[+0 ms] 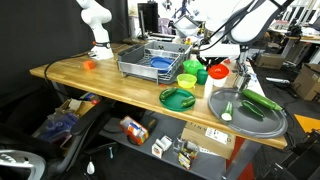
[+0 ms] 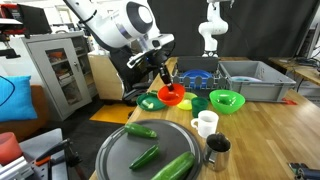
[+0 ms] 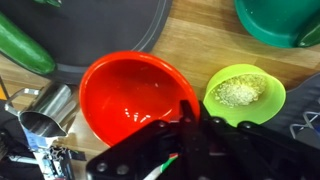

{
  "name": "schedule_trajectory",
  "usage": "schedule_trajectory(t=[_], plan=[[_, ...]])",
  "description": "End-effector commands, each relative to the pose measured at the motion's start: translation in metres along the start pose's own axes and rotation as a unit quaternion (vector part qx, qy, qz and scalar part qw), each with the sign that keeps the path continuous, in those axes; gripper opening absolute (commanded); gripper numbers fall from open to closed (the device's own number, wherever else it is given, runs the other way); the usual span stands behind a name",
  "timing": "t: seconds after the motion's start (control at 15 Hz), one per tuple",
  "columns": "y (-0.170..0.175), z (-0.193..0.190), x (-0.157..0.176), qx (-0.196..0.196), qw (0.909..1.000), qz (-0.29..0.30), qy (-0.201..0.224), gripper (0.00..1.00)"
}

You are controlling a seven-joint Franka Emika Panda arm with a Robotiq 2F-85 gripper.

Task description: Take the orange bowl from the rack and put it on the table

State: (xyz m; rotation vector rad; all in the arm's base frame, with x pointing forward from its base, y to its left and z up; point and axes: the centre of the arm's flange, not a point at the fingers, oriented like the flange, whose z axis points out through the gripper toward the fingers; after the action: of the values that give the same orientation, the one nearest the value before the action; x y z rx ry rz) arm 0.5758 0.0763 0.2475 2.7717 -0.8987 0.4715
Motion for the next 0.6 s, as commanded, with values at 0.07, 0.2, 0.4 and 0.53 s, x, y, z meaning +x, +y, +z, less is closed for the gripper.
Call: schedule_trajectory(t=[0.07, 0.2, 0.4, 0.53], plan=[[-0.02, 0.034, 0.021, 0.055, 0.998, -0.031, -0.009, 0.02], [-0.031, 0.048, 0.021, 0.065, 0.9966, -0.046, -0.024, 0.02], [-0.046, 0.065, 0.018, 0.062, 0.9947, -0.067, -0.048, 0.02], [-0.054, 0.074, 0.018, 0.066, 0.9931, -0.081, -0.053, 0.02]])
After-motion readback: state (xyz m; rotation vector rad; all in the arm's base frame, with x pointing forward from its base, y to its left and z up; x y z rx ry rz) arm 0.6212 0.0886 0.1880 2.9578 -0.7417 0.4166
